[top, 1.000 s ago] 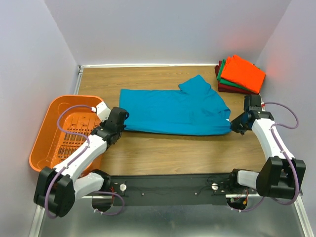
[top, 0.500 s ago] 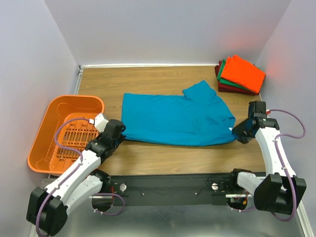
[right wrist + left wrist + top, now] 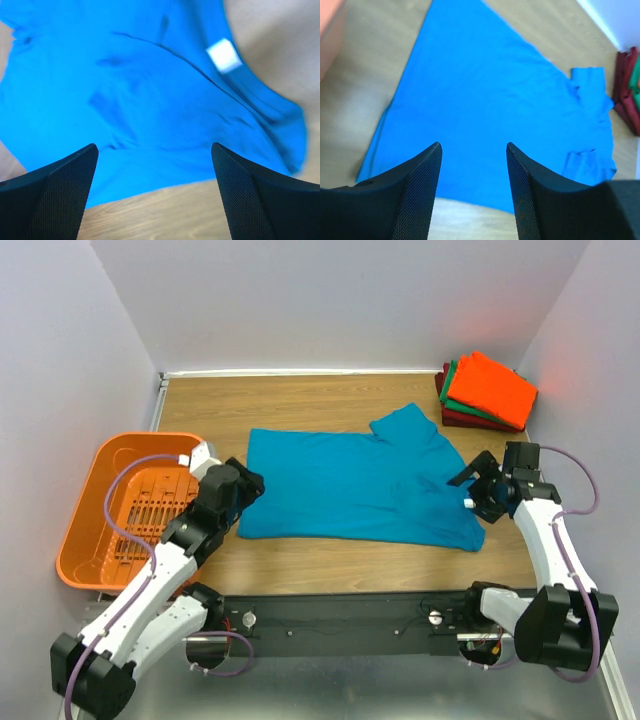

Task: Fold and stack the t-shirts
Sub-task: Fold the tshirt

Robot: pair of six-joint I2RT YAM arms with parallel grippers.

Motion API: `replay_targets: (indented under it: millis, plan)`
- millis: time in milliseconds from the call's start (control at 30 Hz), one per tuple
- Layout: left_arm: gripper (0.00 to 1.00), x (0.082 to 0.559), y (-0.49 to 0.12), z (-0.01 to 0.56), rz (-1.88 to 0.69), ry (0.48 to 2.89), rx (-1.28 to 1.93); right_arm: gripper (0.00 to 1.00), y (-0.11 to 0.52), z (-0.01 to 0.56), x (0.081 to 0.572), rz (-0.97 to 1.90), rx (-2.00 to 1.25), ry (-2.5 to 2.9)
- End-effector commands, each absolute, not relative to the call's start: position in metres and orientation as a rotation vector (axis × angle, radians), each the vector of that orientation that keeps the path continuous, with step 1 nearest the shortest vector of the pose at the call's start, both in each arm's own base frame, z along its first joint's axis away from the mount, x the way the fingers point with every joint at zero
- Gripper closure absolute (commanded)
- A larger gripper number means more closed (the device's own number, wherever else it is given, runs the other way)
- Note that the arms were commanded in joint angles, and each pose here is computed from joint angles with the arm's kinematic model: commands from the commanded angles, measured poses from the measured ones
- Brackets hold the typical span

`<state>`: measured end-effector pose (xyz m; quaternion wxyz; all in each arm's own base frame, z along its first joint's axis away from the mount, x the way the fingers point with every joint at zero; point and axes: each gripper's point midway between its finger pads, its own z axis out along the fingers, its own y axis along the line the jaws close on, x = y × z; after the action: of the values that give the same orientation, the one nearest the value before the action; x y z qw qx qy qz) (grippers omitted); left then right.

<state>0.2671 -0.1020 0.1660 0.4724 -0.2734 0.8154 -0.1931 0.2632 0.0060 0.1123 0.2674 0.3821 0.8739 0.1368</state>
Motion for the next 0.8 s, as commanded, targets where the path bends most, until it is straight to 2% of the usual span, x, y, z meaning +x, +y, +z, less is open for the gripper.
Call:
replay_targets:
  millis: [0, 67, 100, 133, 167, 200, 267, 367, 467, 567, 767]
  plan:
    - [0.38, 0.304, -0.110, 0.198, -0.413, 1.940, -0.575, 0.03, 0.021, 0.121, 0.314, 0.543, 0.838, 2.273]
    - [0.38, 0.323, -0.113, 0.189, -0.341, 1.981, -0.575, 0.06, 0.016, 0.121, 0.331, 0.506, 0.824, 2.255]
    - [0.39, 0.335, -0.113, 0.204, -0.318, 1.955, -0.586, 0.09, 0.012, 0.117, 0.337, 0.482, 0.818, 2.262]
    - [0.39, 0.343, -0.115, 0.205, -0.294, 1.957, -0.579, 0.17, 0.011, 0.108, 0.343, 0.465, 0.827, 2.286]
    - [0.40, 0.355, -0.118, 0.190, -0.240, 1.997, -0.569, 0.20, 0.004, 0.113, 0.356, 0.422, 0.826, 2.260]
    - [0.40, 0.367, -0.118, 0.203, -0.221, 1.974, -0.586, 0.24, 0.002, 0.111, 0.362, 0.407, 0.815, 2.262]
    - [0.41, 0.386, -0.122, 0.183, -0.136, 2.034, -0.582, 0.28, 0.004, 0.107, 0.380, 0.413, 0.783, 2.280]
    - [0.40, 0.423, -0.128, 0.186, -0.082, 2.048, -0.581, 0.36, 0.006, 0.099, 0.397, 0.388, 0.755, 2.305]
    - [0.41, 0.443, -0.129, 0.159, -0.035, 2.118, -0.583, 0.38, 0.024, 0.090, 0.405, 0.363, 0.697, 2.335]
    - [0.44, 0.451, -0.151, 0.152, -0.128, 2.171, -0.535, 0.40, 0.051, 0.085, 0.407, 0.304, 0.591, 2.373]
    - [0.46, 0.427, -0.220, 0.145, -0.392, 2.251, -0.199, 0.42, 0.073, 0.065, 0.386, 0.178, 0.517, 2.420]
